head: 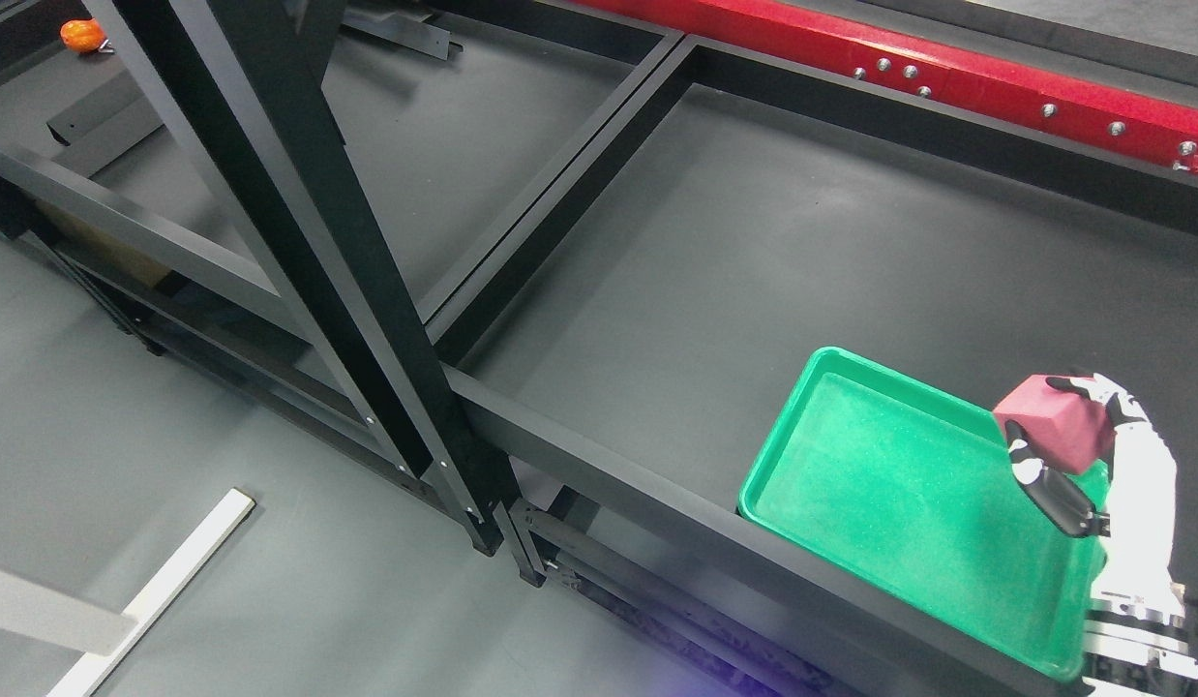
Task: Pick pink block from left shelf to tray
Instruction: 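Lift the pink block up out of the green tray with the right hand, then turn and drive toward the white table with the blue tray, holding the block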
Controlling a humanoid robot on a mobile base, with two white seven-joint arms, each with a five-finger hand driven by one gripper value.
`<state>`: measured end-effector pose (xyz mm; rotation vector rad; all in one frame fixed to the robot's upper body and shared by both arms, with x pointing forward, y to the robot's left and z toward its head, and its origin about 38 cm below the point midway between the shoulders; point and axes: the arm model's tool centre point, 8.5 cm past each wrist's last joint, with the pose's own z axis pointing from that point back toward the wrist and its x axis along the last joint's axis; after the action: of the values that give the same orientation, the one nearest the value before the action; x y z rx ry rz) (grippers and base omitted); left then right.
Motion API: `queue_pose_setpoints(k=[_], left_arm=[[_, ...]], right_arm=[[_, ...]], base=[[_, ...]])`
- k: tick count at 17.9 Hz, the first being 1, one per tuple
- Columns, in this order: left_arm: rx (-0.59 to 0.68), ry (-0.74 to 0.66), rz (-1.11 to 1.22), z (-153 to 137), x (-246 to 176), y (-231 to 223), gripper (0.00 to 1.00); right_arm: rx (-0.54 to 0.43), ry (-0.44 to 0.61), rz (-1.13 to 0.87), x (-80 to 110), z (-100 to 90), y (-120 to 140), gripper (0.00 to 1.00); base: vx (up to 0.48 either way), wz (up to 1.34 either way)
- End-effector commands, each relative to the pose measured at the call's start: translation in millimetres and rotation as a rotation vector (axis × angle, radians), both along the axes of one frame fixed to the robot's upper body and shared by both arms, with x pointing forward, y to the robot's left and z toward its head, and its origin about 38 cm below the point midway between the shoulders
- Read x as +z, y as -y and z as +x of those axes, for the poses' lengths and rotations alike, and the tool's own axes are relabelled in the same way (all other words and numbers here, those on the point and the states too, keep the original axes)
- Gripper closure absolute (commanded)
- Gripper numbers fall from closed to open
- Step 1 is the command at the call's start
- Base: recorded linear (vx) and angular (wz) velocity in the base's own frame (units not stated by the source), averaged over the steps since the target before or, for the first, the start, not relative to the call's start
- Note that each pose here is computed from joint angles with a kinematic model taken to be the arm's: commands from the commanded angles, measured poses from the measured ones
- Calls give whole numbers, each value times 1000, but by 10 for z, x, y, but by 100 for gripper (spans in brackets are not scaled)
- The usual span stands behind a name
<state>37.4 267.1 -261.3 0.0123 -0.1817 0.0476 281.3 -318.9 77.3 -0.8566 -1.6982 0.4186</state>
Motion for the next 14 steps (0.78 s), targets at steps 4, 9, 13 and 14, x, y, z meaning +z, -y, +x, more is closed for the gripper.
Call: queue_pose_setpoints(k=[4,9,13,14], left_arm=[[-1,-9,18,-59,7,-113,0],[-1,-9,18,-59,7,-113,0],[-1,-9,18,-59,7,-113,0],[-1,-9,18,-59,7,-113,0]], right_arm=[[-64,39,28,94,-103,178,95],[-62,37,28,89,-106,173,95],[-62,37,28,89,-106,173,95],[-62,36,29,87,-105,169,95]], base=[[-8,13],[-26,40],[-48,105],[-64,177]])
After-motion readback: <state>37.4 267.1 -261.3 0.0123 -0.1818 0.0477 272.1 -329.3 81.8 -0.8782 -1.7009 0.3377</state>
